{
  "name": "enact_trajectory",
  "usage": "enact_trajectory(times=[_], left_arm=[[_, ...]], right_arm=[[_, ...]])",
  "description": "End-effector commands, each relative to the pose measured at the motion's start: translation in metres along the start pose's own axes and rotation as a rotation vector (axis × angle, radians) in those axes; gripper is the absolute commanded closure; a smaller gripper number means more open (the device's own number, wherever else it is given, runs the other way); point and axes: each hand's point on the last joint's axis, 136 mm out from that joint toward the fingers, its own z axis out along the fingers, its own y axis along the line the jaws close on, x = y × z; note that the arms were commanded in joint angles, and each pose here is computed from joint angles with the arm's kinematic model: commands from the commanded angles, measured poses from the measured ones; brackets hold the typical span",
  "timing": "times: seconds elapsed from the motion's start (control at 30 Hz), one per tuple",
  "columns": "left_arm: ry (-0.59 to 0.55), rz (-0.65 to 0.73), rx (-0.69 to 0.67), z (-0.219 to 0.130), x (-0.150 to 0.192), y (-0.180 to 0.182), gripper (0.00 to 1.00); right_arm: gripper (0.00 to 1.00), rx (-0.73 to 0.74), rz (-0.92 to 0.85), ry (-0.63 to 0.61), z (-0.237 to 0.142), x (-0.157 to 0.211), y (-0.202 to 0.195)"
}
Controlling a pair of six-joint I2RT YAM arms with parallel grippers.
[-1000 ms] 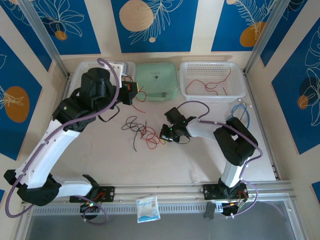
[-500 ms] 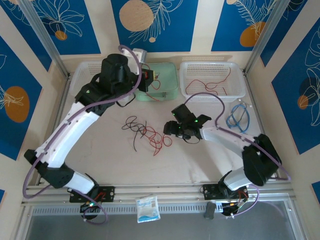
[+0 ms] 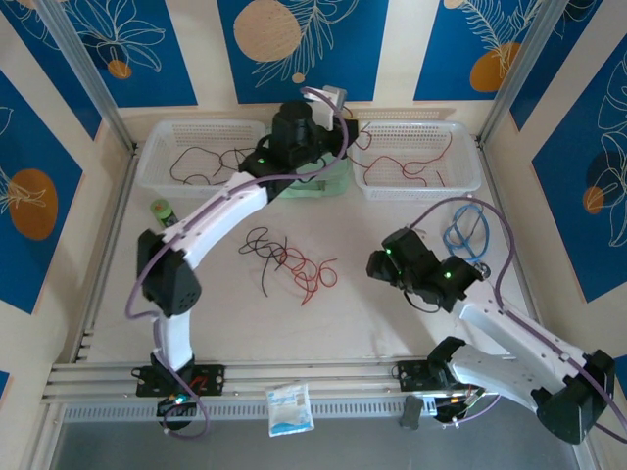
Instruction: Untangle the cables
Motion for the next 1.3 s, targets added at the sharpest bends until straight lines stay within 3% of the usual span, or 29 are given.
enact_trajectory(times=[0.0, 0.2, 0.33, 0.6, 0.7, 0.73, 0.77, 0.87, 1.07, 1.27], left_arm=[[-0.166, 0.023, 0.096, 0.031, -0.020, -0.011, 0.99], [-0.189, -0.039, 0.119, 0.094, 0.026, 0.014, 1.00], [-0.146, -0.085, 0.083, 0.129, 0.066, 0.037, 1.00], [-0.043, -0.191, 0.028, 0.162, 0.139, 0.069, 0.98], [0.004, -0.199, 0.043, 0.163, 0.152, 0.067, 0.74], [0.015, -0.197, 0.048, 0.162, 0.152, 0.065, 0.59], [0.030, -0.192, 0.049, 0.161, 0.152, 0.063, 0.37], [0.067, -0.168, 0.030, 0.154, 0.145, 0.060, 0.01], [0.168, -0.123, -0.066, 0.135, 0.137, 0.064, 0.00], [0.272, -0.109, -0.092, 0.124, 0.151, 0.065, 0.00]], right_arm=[[0.23, 0.047, 0.049, 0.022, -0.002, 0.014, -0.020], [0.23, 0.039, 0.065, 0.065, 0.003, 0.030, -0.024], [0.23, 0.036, 0.075, 0.078, 0.005, 0.033, -0.023], [0.22, 0.036, 0.073, 0.053, 0.002, 0.024, -0.020], [0.22, 0.028, 0.072, 0.055, 0.003, 0.022, -0.017], [0.22, 0.026, 0.071, 0.056, 0.003, 0.022, -0.016], [0.22, 0.021, 0.071, 0.057, 0.003, 0.021, -0.014], [0.22, 0.018, 0.076, 0.063, 0.003, 0.020, -0.011], [0.22, 0.040, 0.107, 0.080, 0.001, 0.022, -0.014], [0.22, 0.035, 0.102, 0.080, 0.000, 0.018, -0.010]])
